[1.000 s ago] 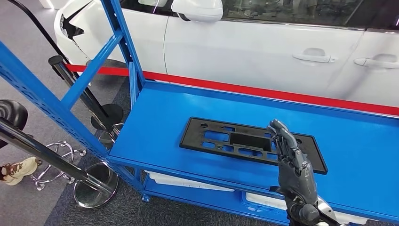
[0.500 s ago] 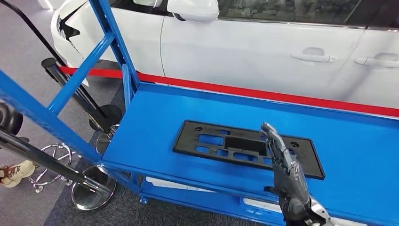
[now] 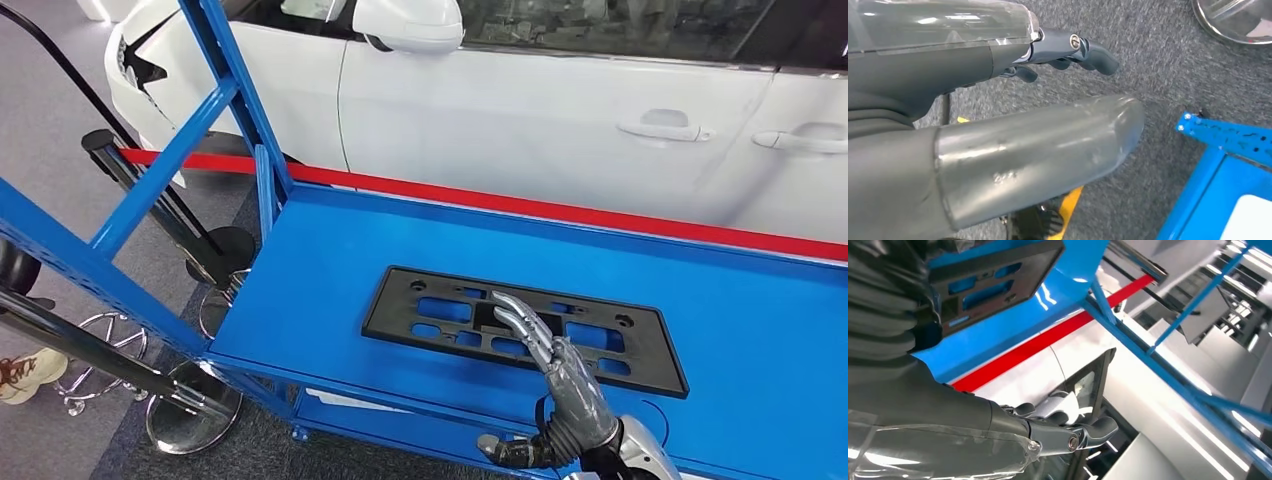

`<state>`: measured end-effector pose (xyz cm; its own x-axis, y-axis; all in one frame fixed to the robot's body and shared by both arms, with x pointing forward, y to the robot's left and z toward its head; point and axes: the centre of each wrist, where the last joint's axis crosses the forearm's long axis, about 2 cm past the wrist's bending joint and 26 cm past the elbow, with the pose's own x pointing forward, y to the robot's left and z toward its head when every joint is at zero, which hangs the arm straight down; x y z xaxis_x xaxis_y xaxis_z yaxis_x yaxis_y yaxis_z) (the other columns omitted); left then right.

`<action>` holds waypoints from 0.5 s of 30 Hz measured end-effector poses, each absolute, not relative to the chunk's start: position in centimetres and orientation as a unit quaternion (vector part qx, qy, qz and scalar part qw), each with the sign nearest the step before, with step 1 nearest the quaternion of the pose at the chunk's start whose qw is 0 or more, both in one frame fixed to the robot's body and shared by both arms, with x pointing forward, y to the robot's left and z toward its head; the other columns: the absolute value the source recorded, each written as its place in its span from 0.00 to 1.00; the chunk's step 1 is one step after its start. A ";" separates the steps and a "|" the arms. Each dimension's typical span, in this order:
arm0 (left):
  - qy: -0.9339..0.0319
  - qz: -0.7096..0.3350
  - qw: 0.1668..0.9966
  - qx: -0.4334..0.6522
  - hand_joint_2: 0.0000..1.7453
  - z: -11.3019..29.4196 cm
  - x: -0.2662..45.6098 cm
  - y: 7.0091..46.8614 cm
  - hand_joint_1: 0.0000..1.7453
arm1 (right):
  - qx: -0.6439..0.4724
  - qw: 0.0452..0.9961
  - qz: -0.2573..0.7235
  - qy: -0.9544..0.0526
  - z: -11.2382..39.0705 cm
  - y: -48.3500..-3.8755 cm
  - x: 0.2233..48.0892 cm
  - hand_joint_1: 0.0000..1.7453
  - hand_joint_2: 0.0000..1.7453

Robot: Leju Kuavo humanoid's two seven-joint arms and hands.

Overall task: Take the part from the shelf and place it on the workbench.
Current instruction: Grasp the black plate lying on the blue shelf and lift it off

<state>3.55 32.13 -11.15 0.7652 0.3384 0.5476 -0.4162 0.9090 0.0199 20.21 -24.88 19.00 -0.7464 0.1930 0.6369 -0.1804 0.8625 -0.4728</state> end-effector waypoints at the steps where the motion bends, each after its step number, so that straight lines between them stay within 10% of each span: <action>1: -0.277 0.201 0.937 0.068 0.00 -11.2 3.6 32.0 0.00 | -0.011 0.355 0.271 -0.895 18.9 -24.9 20.3 0.00 1.00; 15: -0.276 0.204 0.937 0.061 0.00 -11.2 3.6 31.4 0.00 | -0.080 0.342 0.328 -0.877 17.8 -24.5 19.8 0.00 1.00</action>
